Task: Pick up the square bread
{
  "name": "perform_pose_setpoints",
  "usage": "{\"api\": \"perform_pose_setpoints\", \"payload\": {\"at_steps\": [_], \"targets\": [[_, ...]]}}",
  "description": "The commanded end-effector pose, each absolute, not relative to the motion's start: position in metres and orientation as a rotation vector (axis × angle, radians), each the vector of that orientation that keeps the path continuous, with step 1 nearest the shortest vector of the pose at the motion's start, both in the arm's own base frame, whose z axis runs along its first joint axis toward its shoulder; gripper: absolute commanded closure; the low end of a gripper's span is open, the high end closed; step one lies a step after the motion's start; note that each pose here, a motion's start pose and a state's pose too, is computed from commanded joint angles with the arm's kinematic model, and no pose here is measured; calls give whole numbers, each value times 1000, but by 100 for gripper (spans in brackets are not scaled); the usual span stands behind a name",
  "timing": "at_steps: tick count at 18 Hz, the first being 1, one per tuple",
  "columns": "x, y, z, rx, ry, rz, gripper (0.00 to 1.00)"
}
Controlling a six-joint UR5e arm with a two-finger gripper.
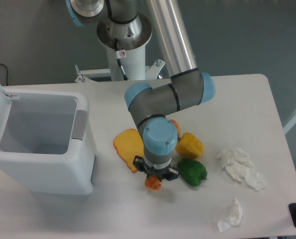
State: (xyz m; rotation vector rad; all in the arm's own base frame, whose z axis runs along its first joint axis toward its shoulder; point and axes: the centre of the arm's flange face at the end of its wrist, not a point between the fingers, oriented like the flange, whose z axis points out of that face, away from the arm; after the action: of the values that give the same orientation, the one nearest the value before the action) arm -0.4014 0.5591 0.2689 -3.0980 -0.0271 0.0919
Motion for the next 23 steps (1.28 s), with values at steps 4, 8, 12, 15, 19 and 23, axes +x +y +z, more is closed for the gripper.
{"api": "perform_pose_setpoints", "payload": {"at_steps": [4, 8, 12, 15, 19, 23], "targets": [[-409, 556, 317, -3056, 26, 208, 55], [-419, 535, 353, -3023, 209, 278, 55], [-434, 504, 378, -3016, 396, 319, 51], [-446, 478, 408, -2988, 447, 383, 52], [-456, 464, 411, -2990, 423, 358, 52], [-455, 458, 413, -2997, 452, 342, 53]]}}
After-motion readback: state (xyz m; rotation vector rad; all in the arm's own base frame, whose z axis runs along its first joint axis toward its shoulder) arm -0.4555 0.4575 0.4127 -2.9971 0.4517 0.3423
